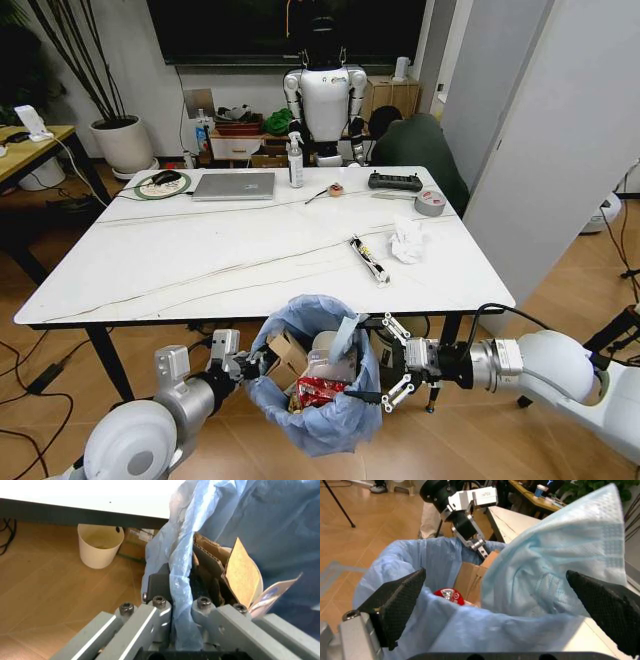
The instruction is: Pick up the trash bin and place the trash from the table into it.
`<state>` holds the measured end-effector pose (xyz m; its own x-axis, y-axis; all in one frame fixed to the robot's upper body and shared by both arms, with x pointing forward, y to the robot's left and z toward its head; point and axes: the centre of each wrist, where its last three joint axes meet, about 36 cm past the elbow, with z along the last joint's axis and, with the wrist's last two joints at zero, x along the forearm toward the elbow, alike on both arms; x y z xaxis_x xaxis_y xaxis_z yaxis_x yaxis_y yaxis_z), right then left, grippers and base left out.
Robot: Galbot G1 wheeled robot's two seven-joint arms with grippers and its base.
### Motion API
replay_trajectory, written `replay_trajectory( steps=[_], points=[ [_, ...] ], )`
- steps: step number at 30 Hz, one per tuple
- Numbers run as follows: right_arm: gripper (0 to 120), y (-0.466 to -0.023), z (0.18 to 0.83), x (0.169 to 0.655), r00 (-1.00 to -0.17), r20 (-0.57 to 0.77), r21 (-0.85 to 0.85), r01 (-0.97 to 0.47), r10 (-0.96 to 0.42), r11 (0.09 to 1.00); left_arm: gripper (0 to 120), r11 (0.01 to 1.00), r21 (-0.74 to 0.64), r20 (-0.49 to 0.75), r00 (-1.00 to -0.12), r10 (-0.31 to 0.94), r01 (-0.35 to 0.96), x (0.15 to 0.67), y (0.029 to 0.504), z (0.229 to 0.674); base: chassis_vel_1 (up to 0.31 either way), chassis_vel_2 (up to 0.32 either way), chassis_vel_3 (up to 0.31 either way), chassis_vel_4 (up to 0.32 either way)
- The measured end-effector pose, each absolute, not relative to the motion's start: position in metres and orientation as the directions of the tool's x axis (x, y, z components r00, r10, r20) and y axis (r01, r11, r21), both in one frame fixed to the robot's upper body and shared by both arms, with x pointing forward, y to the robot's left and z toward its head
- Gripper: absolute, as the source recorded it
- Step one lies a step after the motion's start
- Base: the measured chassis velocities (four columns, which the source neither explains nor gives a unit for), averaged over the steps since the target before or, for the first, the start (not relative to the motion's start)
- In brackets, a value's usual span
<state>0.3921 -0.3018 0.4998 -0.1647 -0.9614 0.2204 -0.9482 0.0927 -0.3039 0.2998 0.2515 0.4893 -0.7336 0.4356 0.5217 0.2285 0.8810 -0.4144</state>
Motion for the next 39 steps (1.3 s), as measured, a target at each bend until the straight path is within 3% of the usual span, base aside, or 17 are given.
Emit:
replay_trajectory(
  steps=[12,18,20,21,23,24,25,28,33,39],
  points=[
    [100,-0.305,0.51,0.392,-0.172,0.218,-0.322,-0.942,-0.961,0.095,0,0.883,-0.414,0.526,-0.733,0.431,0.222,0.302,0.252,0.485,0.0,0.0,0.0,0.0],
    [100,-0.306,0.512,0.396,-0.213,0.186,-0.323,-0.935,-0.959,0.145,0,0.882,-0.416,0.526,-0.733,0.432,0.222,0.302,0.252,0.485,0.0,0.0,0.0,0.0],
    [100,-0.306,0.512,0.399,-0.277,0.148,-0.316,-0.923,-0.949,0.22,0,0.885,-0.412,0.531,-0.732,0.428,0.218,0.3,0.253,0.484,0.0,0.0,0.0,0.0],
    [100,-0.304,0.513,0.401,-0.379,0.1,-0.29,-0.896,-0.92,0.337,0,0.888,-0.406,0.536,-0.731,0.423,0.215,0.299,0.254,0.483,0.0,0.0,0.0,0.0],
    [100,-0.301,0.515,0.403,-0.485,0.061,-0.248,-0.854,-0.872,0.458,0,0.889,-0.404,0.538,-0.73,0.421,0.215,0.297,0.255,0.484,0.0,0.0,0.0,0.0],
    [100,-0.294,0.518,0.404,-0.598,0.021,-0.194,-0.788,-0.801,0.584,0,0.89,-0.402,0.539,-0.731,0.419,0.214,0.297,0.256,0.484,0.0,0.0,0.0,0.0],
    [100,-0.294,0.518,0.404,-0.598,0.021,-0.194,-0.788,-0.801,0.584,0,0.89,-0.402,0.539,-0.731,0.419,0.214,0.297,0.256,0.484,0.0,0.0,0.0,0.0],
    [100,-0.285,0.518,0.412,-0.767,-0.019,-0.101,-0.637,-0.641,0.764,0,0.895,-0.391,0.542,-0.734,0.41,0.212,0.296,0.258,0.486,0.0,0.0,0.0,0.0],
    [100,-0.283,0.511,0.423,-0.837,0.018,-0.024,-0.547,-0.546,0.837,0,0.904,-0.374,0.548,-0.737,0.396,0.207,0.296,0.262,0.488,0.0,0.0,0.0,0.0],
    [100,-0.272,0.498,0.443,-0.897,0.166,0.035,-0.41,-0.409,0.912,0,0.914,-0.348,0.565,-0.732,0.381,0.207,0.298,0.267,0.49,0.0,0.0,0.0,0.0]
  ],
)
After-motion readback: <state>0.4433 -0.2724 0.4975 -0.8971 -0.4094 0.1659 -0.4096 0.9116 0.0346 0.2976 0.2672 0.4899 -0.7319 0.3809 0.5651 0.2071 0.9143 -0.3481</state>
